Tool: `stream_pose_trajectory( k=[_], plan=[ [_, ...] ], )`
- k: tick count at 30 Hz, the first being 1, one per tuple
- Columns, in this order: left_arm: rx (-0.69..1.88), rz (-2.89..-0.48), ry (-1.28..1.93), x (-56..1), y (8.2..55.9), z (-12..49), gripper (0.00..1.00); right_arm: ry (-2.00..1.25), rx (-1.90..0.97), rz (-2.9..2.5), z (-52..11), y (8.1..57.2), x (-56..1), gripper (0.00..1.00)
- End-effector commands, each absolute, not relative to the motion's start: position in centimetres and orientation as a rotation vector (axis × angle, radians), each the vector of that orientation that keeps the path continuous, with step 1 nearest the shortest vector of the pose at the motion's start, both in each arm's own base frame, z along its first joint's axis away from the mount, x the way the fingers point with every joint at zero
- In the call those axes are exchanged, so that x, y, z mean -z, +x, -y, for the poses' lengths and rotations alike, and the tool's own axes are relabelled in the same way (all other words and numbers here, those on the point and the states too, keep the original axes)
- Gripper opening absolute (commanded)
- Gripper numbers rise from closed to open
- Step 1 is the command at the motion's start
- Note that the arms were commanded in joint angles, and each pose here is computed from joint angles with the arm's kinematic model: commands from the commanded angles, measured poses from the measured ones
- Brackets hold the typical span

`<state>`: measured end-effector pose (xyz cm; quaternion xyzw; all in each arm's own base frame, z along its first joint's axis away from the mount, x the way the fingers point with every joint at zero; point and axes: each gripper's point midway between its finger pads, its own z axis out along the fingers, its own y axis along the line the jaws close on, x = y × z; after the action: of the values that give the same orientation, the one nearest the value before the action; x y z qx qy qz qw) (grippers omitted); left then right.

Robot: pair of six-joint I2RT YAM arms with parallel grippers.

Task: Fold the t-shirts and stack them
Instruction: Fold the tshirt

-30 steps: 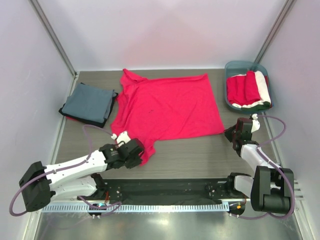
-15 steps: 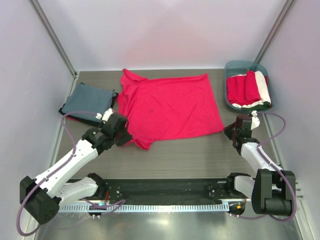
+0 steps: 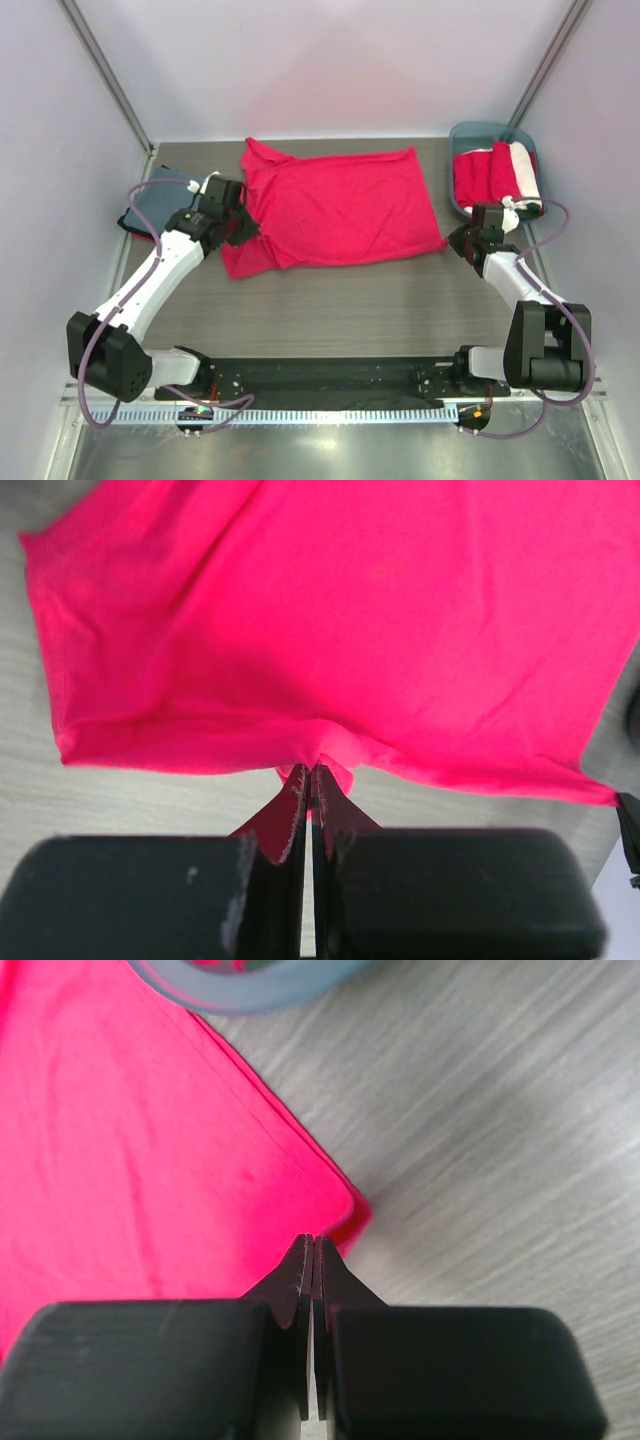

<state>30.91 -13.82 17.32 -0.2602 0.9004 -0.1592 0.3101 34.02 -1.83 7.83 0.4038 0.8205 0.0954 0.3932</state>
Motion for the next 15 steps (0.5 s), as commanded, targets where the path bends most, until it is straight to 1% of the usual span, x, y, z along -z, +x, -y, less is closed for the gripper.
stream_pose_trajectory(
  k=[1, 3, 6, 11, 15],
  plan=[
    [0.462, -2.263, -0.626, -21.4, 34.1, 13.6, 0.0, 0.992, -0.223, -2.042, 2.1, 36.3, -10.3, 0.01],
    [0.458, -2.231, -0.629, -22.6, 35.2, 13.3, 0.0, 0.996, -0.213, -2.06, 2.1, 36.8, -9.9, 0.01],
    [0.446, -2.229, -0.628, -22.9, 36.8, 12.9, 0.0, 0.998, -0.207, -2.071, 1.9, 37.8, -9.8, 0.01],
    [0.399, -2.219, -0.645, -22.6, 39.3, 11.6, 0.0, 0.987, -0.205, -2.085, 1.3, 39.6, -9.7, 0.01],
    [0.419, -2.196, -0.705, -22.7, 40.9, 9.8, 0.0, 1.002, -0.177, -2.081, 1.6, 40.7, -9.6, 0.01]
  ],
)
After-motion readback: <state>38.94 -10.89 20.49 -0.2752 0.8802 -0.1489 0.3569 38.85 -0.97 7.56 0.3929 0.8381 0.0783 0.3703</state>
